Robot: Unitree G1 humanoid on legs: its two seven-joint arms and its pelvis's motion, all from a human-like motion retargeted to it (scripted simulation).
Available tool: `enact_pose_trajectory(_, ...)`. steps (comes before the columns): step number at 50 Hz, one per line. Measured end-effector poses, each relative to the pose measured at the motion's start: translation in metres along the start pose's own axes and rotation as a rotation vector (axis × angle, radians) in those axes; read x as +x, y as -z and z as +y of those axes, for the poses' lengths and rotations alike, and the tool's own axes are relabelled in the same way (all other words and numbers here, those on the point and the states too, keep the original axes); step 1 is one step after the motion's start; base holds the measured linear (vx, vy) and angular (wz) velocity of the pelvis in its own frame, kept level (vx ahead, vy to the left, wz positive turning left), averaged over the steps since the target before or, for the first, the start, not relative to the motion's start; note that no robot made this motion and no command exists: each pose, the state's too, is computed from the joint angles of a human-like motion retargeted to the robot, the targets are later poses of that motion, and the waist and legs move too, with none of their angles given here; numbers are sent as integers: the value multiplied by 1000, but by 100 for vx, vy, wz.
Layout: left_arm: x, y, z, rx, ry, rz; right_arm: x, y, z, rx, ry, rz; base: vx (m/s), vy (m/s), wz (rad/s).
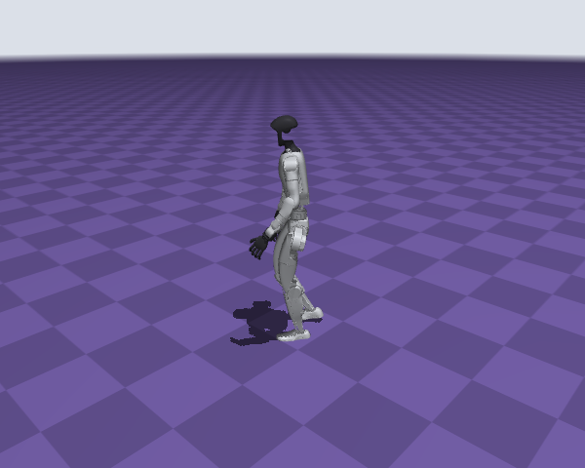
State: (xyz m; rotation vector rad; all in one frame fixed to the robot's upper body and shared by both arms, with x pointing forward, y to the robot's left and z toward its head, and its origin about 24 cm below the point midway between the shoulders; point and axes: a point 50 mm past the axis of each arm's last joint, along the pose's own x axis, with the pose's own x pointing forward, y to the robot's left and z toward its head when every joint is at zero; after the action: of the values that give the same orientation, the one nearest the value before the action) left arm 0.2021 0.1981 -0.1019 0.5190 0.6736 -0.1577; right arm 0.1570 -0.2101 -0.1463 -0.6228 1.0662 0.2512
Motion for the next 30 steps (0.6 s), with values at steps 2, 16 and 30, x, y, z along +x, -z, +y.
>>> enact_pose_trajectory(2, 3, -10, 6, -14, -11, -31, 0, 4, -1, 3, -10, 21, 27, -6, 7)
enact_pose_trajectory(16, -4, 25, -7, -14, 47, 128, -2, 19, 2, 67, -39, 94, 19, -12, -25)
enact_pose_trajectory(30, -31, 79, -41, 71, 229, 346, 2, -16, -3, 124, -49, -24, 10, -6, -44)
